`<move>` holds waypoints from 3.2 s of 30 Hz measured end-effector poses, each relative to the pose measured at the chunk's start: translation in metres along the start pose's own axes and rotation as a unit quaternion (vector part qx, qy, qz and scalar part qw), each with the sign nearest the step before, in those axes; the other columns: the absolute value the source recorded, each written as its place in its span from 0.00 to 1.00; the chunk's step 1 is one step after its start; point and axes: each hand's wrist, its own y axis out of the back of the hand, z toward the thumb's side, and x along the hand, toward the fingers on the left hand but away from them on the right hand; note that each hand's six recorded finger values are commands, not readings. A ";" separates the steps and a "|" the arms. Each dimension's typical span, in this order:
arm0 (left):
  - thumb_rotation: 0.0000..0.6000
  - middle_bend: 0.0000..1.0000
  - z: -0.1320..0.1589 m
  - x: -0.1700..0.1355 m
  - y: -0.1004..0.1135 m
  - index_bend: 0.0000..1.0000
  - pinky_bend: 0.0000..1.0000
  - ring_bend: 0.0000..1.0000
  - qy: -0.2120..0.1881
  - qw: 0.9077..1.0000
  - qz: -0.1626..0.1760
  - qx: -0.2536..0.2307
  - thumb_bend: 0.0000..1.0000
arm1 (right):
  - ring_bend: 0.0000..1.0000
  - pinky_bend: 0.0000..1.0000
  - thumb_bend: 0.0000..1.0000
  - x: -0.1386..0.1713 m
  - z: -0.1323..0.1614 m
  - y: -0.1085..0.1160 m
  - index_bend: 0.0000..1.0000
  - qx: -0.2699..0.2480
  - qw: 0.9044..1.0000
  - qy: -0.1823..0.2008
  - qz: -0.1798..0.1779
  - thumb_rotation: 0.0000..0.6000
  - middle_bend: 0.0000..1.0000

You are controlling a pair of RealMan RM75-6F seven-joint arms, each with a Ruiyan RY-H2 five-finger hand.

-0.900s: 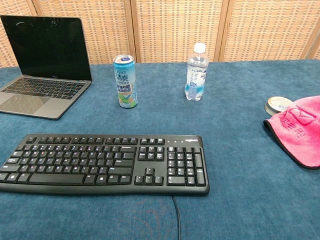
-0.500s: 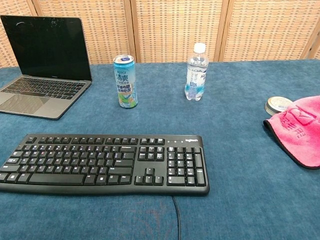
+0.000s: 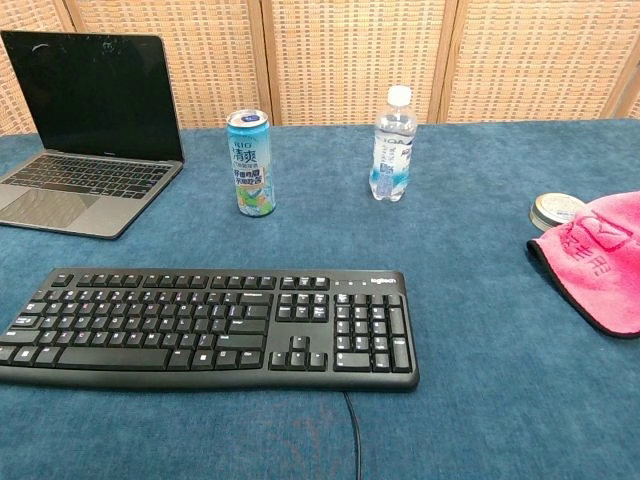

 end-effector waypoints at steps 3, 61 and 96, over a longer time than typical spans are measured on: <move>1.00 0.00 0.000 0.000 0.000 0.00 0.00 0.00 0.000 1.000 0.000 0.000 0.21 | 0.00 0.00 0.02 0.000 0.000 -0.001 0.00 0.000 1.000 0.000 0.002 1.00 0.00; 1.00 0.68 0.040 0.014 -0.061 0.00 0.43 0.64 -0.020 0.913 -0.402 0.061 0.81 | 0.00 0.00 0.03 -0.001 -0.006 0.004 0.00 -0.011 1.000 -0.008 -0.004 1.00 0.00; 1.00 0.68 0.048 0.022 -0.076 0.00 0.43 0.64 -0.009 0.907 -0.415 0.077 0.81 | 0.00 0.00 0.03 -0.001 -0.008 0.006 0.00 -0.014 1.000 -0.008 -0.008 1.00 0.00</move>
